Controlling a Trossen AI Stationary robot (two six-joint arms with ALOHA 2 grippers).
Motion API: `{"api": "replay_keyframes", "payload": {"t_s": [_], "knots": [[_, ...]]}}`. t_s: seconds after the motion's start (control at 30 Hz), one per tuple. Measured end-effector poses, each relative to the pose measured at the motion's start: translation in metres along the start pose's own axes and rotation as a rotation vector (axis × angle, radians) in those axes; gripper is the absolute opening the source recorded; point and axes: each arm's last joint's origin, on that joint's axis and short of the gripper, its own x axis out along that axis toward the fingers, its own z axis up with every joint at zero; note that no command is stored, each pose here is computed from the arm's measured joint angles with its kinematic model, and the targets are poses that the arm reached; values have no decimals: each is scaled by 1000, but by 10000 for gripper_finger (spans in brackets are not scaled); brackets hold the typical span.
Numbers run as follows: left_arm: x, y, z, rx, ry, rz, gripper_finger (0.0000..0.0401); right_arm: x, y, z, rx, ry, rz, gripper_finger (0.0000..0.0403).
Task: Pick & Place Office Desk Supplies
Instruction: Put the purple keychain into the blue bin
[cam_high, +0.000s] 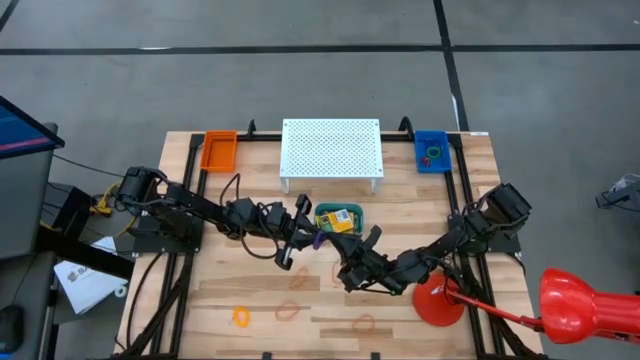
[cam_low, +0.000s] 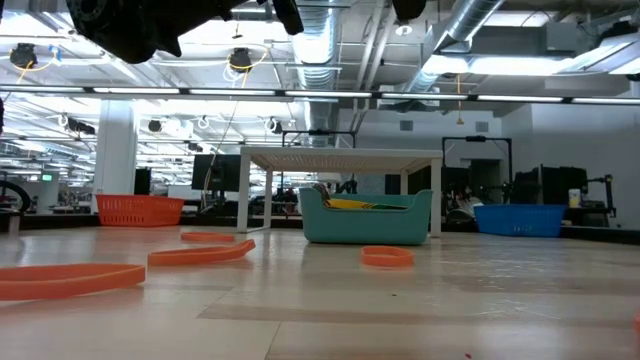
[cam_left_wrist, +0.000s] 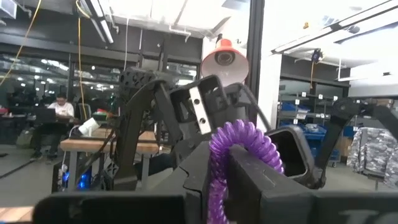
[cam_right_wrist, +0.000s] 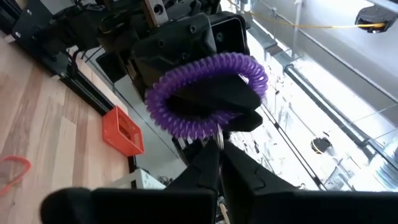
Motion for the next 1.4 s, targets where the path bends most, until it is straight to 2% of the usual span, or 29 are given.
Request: {"api": "replay_keyframes", "payload": {"t_s": [0.37, 0.63, 0.73, 0.87, 1.13, 1.4], "knots": [[-2, 15, -11, 3, 132, 55, 93, -17, -5, 7, -3, 45, 2, 1], [-8, 36, -20, 6, 262, 139, 111, -25, -23, 10, 14, 49, 4, 0], [-10, 37, -15, 27, 290, 147, 113, -22, -23, 2, -10, 80, 3, 0], [-15, 31, 4, 76, 347, 135, 112, -14, -27, -22, -51, 159, 1, 0], [-36, 3, 60, 136, 389, 83, 109, -3, -62, -92, 0, 335, -89, 0], [-46, -23, 79, 207, 376, 54, 108, 3, -108, -155, 136, 533, -247, 0]]}}
